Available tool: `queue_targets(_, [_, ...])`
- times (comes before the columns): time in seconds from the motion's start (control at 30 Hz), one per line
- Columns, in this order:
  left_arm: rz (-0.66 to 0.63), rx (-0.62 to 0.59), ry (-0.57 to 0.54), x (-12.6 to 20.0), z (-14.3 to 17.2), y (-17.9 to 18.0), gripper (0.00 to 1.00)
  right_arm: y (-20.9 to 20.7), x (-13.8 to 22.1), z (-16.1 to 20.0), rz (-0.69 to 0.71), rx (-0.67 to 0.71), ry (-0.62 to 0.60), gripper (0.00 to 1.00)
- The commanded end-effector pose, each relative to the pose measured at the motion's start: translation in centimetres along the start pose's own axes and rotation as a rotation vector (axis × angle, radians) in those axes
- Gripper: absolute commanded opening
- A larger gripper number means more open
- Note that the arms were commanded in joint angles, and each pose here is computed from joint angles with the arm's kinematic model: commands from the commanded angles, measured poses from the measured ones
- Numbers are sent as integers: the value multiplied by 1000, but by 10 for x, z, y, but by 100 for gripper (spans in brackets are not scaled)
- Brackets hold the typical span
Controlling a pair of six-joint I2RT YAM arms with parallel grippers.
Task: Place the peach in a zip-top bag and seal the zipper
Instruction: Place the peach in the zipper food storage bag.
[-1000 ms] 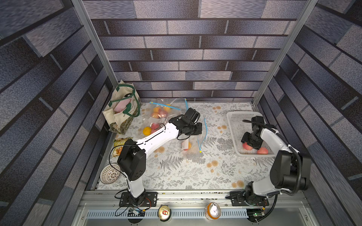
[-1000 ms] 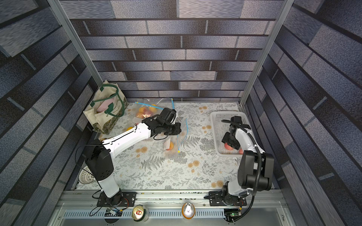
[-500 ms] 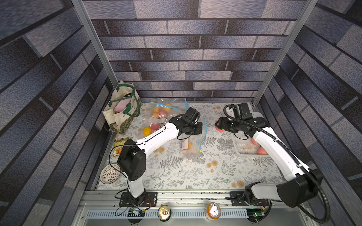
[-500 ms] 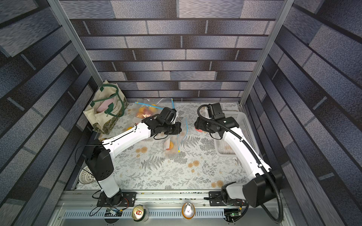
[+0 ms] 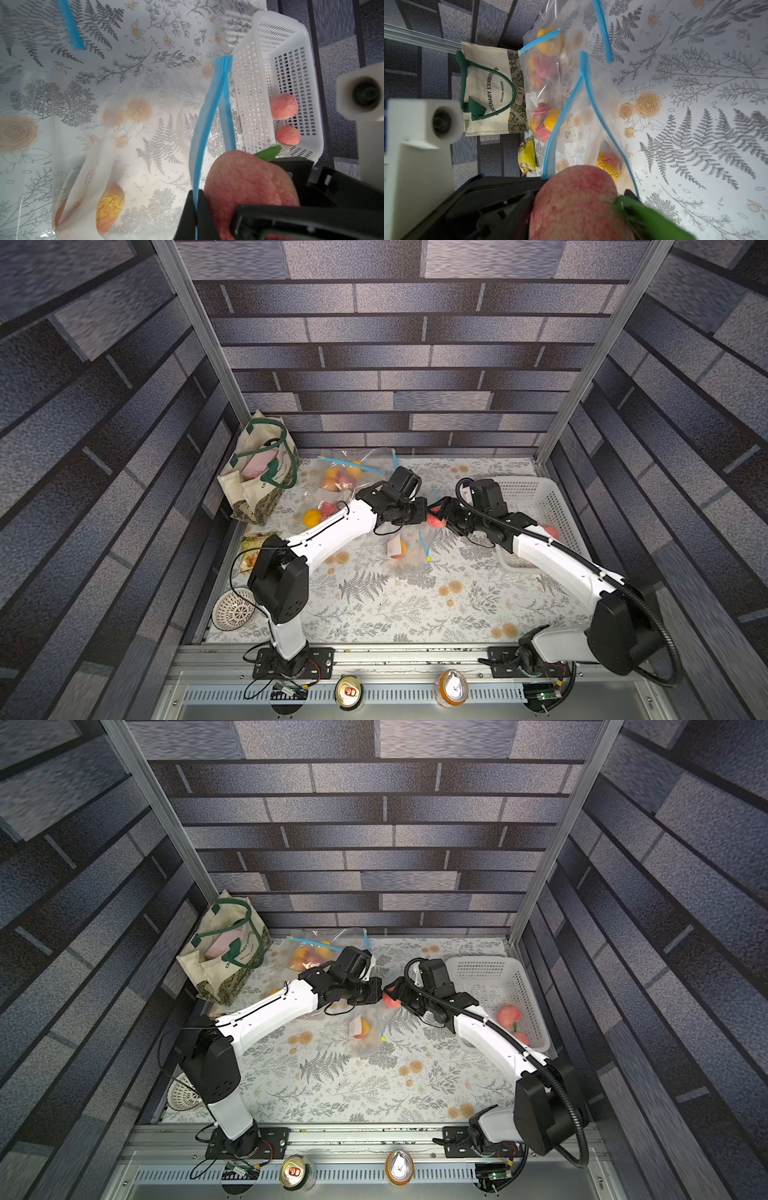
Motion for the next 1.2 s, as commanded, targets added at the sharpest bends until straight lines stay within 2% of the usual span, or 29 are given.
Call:
queue_targets(0.0, [114,-22,-51,32,-8,-29,0,-1,-8,2,1,-15,-1,67])
queue_targets(0.2, [100,-22,-58,32,-7,-26,0,-19,-4,16,197,96,49,68])
queue_targets(0.4, [144,-40,-51,39,-5,-37,0,-12,-7,22,294,187,101,75])
queue_targets(0.57, [151,-53,-52,43,-4,-35,0,-9,6,17,349,221,62,82])
queue_targets(0.87, [161,-45,11,26,2,-34,0,23,28,11,315,248,24,85])
queue_targets(1.03, [142,-44,45,13,5,-32,0,38,45,13,233,208,-2,87])
queue_targets(1.17, [154,-38,55,7,7,-35,0,44,45,17,175,176,9,88])
Point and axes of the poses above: each gripper's point midway between its finger pads, its own x axis back along the fingers, its own y axis along the line the jaws close on, z = x × y, the point moved 3 cm from there along x, back along the fingers, and after that the axes turned 8 degrees about x, right-handed, at the moved point
